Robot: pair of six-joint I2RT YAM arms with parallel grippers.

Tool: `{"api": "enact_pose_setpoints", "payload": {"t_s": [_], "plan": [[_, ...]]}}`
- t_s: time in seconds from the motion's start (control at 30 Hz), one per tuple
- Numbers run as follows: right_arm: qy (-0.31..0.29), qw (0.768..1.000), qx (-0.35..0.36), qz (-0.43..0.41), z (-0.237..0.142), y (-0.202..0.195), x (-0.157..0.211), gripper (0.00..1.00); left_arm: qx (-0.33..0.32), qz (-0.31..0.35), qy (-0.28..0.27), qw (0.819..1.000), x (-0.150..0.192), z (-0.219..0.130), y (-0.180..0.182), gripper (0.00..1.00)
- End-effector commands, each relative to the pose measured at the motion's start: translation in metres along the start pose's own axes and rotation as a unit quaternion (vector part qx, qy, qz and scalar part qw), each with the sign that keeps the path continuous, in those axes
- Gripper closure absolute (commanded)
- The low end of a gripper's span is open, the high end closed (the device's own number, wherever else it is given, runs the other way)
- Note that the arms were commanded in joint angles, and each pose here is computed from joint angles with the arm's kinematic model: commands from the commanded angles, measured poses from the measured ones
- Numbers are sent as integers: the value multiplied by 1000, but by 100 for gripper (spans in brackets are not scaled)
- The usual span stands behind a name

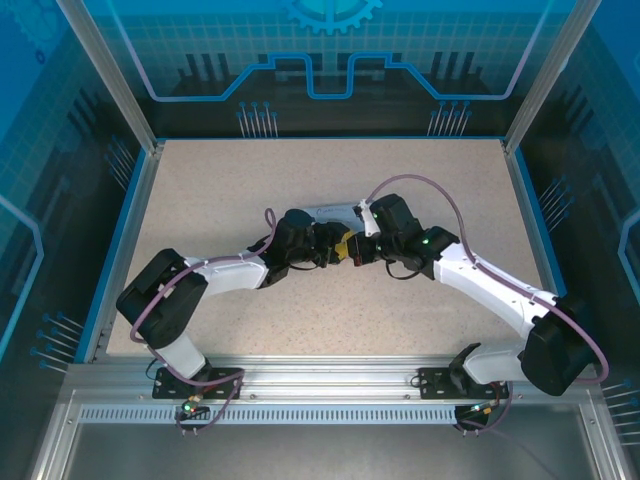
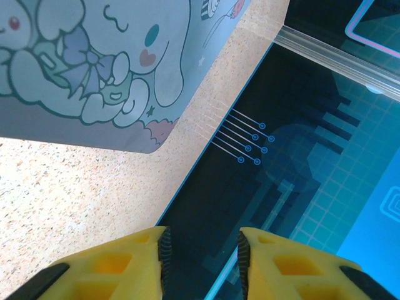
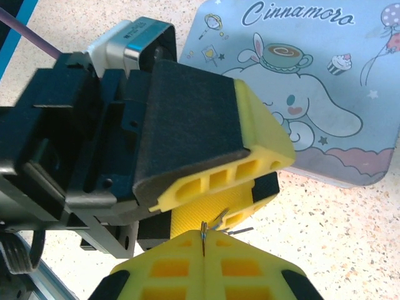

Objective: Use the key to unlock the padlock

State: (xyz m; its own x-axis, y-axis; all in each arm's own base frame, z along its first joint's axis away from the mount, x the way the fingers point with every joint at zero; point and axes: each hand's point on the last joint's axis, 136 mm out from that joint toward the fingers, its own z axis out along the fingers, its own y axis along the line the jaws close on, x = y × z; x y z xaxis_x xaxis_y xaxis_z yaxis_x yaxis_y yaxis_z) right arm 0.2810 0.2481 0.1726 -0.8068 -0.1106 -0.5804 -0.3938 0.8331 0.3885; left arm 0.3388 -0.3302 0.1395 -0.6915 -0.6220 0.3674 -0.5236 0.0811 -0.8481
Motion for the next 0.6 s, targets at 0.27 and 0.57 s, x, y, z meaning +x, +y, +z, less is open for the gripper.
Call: {"api": "enact_pose_setpoints", "payload": {"t_s": [0.27, 0.57], "plan": [[0, 1000, 6, 14, 0, -10, 5, 100, 19, 12, 1, 1000, 3, 1, -10, 76], [-5, 1000, 9, 19, -3, -14, 2, 100, 22, 17, 2, 1000, 4, 0, -13, 95]]}}
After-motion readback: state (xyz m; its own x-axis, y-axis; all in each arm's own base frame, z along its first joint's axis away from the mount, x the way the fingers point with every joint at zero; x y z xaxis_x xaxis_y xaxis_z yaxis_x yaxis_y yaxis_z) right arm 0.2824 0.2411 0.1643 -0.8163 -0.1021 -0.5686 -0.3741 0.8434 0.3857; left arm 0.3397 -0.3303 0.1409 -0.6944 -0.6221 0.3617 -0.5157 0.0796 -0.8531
